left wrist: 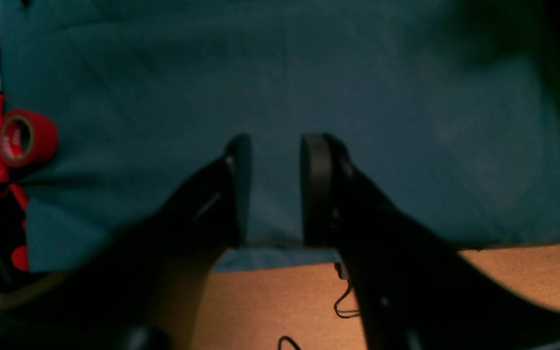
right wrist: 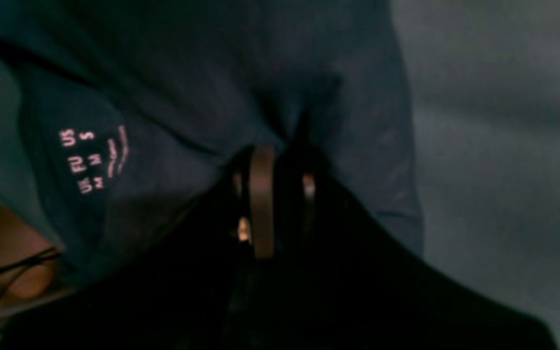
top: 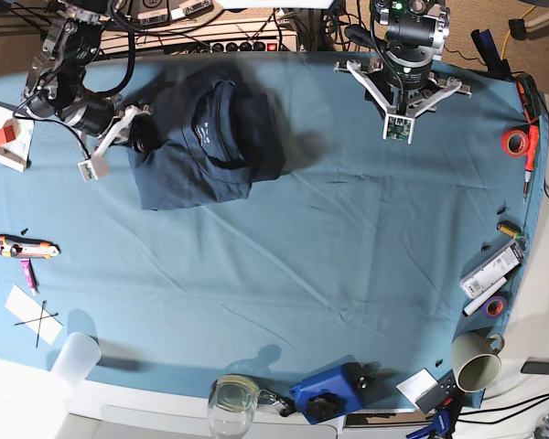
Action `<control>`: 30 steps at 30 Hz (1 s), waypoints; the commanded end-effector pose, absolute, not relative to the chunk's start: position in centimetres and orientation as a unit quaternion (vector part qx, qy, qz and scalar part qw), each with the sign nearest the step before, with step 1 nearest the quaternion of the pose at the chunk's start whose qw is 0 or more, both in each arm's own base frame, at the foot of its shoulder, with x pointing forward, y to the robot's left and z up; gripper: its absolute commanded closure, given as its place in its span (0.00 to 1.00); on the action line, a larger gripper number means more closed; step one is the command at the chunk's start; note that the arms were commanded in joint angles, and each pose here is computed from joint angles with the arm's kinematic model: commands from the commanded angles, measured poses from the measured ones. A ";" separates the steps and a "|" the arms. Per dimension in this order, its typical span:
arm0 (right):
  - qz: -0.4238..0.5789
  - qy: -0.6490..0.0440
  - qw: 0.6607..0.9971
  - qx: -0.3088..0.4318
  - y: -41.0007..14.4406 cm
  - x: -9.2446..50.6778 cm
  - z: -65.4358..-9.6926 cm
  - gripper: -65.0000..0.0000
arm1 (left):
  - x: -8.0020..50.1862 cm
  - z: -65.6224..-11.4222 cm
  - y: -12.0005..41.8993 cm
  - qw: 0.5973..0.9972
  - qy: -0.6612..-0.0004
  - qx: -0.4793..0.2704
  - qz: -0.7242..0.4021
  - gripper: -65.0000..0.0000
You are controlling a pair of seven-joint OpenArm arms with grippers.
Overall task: Fold the T-shirt properly
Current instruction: 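Tuck and flatten the folded bundle edge with the right gripper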
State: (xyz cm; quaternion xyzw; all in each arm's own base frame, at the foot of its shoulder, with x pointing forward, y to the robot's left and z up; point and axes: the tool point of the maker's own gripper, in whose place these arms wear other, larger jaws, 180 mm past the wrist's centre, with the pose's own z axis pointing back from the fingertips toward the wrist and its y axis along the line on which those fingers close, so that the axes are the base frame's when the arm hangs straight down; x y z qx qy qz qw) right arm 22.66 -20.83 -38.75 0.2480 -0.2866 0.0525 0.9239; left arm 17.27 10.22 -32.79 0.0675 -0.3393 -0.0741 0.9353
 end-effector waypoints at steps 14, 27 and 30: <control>0.164 -0.429 0.851 0.253 -19.1 28.7 -27.1 0.89 | 17.7 -32.0 10.2 0.929 -0.357 0.069 -0.073 0.75; 0.159 -0.314 0.894 0.276 -15.7 32.7 -36.8 0.89 | 18.7 -30.9 11.5 0.910 -0.388 0.112 -0.087 0.93; 0.158 -0.287 0.904 0.275 -15.4 32.1 -38.8 0.89 | 18.9 -30.7 13.1 0.909 -0.389 0.134 -0.073 1.00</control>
